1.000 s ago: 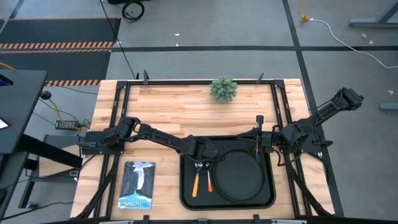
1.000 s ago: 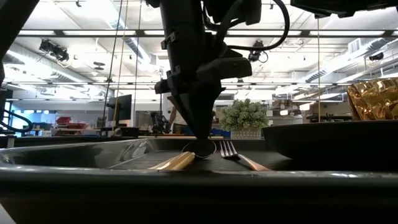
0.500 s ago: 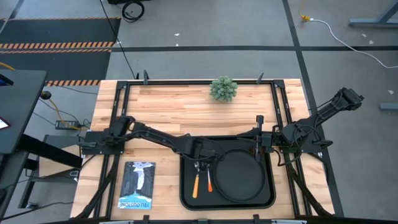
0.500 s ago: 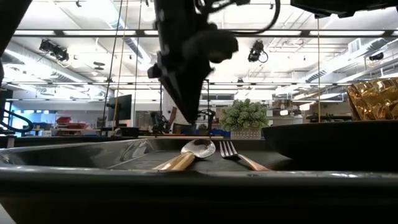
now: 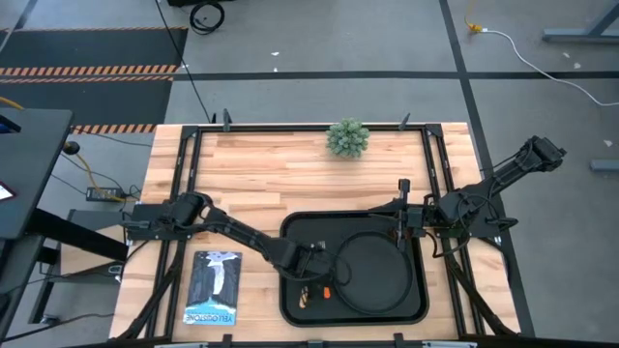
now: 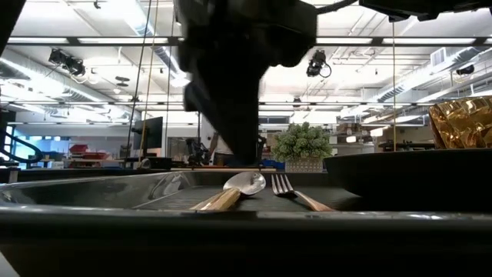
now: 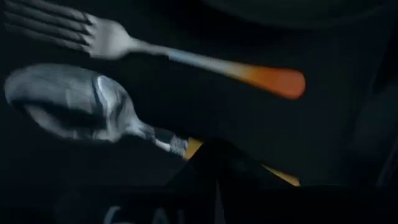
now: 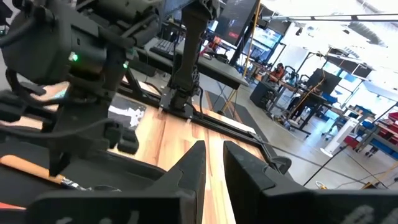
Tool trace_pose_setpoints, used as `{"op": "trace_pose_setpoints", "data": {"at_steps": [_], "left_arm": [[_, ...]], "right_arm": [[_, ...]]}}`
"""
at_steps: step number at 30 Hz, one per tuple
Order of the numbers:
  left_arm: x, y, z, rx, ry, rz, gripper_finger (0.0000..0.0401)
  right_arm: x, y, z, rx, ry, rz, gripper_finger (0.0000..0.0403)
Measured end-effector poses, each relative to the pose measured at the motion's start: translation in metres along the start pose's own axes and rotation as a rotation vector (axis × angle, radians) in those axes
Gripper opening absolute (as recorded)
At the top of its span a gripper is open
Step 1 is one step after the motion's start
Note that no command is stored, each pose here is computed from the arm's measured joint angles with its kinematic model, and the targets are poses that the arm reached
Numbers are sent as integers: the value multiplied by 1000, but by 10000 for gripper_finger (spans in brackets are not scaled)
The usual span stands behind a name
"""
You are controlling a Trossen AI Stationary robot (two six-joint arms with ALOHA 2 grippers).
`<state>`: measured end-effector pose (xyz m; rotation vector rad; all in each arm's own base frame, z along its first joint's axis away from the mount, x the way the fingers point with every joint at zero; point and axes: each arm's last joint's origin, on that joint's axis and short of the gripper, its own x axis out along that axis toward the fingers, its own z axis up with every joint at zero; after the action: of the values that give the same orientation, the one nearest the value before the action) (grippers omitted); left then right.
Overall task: Pick and place plate/cup/fork/spoon on tray
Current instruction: Adjust the yellow spoon on the black tray
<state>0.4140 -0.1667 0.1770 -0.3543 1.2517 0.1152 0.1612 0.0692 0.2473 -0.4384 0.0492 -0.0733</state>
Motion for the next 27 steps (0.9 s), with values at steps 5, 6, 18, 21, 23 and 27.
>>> {"op": "trace_pose_setpoints", "data": {"at_steps": [5,6,18,21,23,27], "left_arm": [[6,1,0,3,-2,17,11],[6,2,1,-13,-9,29,14],[5,6,-4,-378,51,55,97],[2,0,-4,-450,40,46,99],[-2,-4,-3,-485,11,52,96],[-22,-17,1,-536,-63,86,84]], "right_arm": [[0,0,0,1,-4,1,63],[0,0,0,1,-4,1,63],[0,0,0,1,-5,1,63],[0,0,0,1,-5,1,63],[0,0,0,1,-5,1,63],[0,0,0,1,-5,1,63]]}}
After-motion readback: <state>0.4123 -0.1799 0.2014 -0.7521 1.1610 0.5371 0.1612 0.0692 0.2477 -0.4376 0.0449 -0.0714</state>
